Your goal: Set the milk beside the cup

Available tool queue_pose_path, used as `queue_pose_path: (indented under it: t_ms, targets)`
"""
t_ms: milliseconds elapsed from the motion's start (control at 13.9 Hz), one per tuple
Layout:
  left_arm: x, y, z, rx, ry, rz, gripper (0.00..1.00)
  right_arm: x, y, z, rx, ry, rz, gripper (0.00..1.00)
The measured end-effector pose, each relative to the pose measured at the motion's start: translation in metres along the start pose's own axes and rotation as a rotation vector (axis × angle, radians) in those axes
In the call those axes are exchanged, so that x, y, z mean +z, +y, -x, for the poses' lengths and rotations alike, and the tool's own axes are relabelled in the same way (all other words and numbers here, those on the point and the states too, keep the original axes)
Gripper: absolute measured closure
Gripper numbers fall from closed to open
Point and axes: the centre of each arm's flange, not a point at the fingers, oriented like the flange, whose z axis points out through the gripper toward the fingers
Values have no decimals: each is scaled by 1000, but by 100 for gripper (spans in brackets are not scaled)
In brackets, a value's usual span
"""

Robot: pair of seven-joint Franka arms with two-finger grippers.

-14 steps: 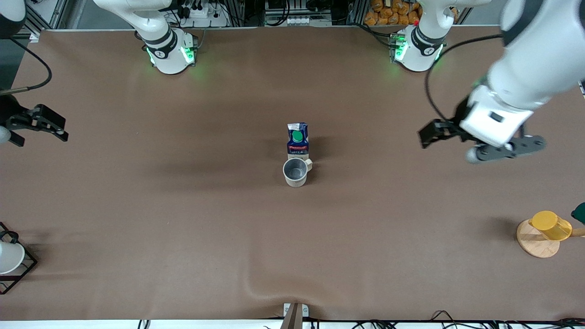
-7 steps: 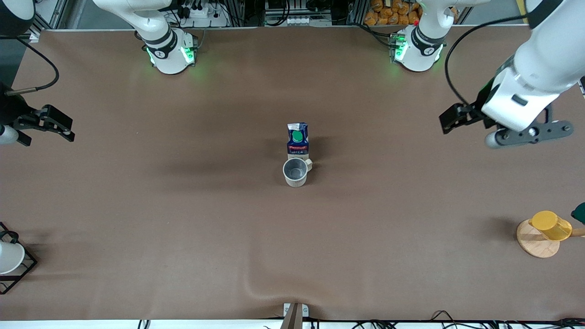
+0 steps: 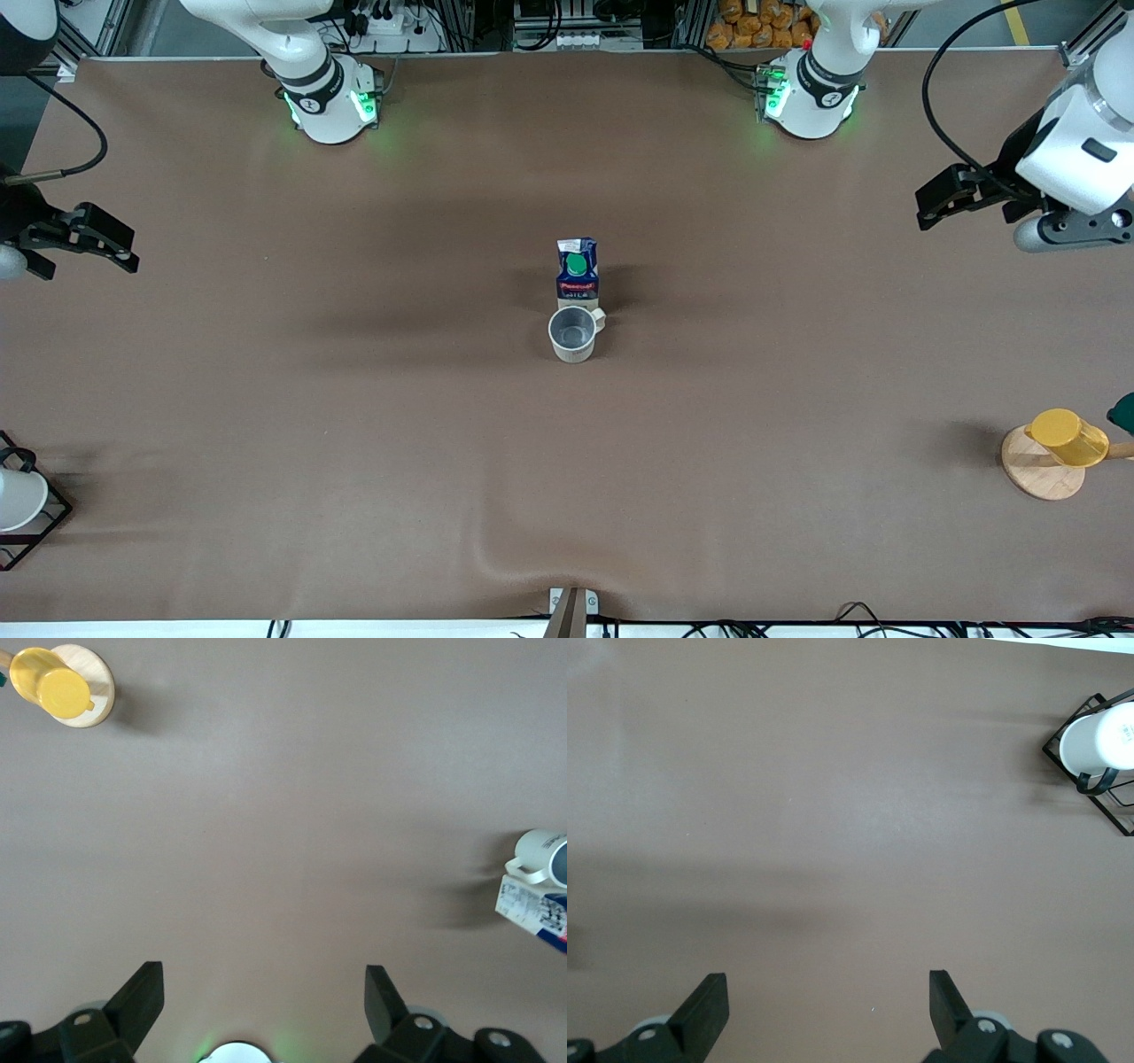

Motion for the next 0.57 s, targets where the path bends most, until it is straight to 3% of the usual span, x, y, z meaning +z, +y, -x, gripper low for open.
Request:
queue_pose_path:
  t_ms: [575]
  targets:
    - [4, -88, 14, 53, -11, -11, 0, 0, 5, 1, 12, -3, 1, 0]
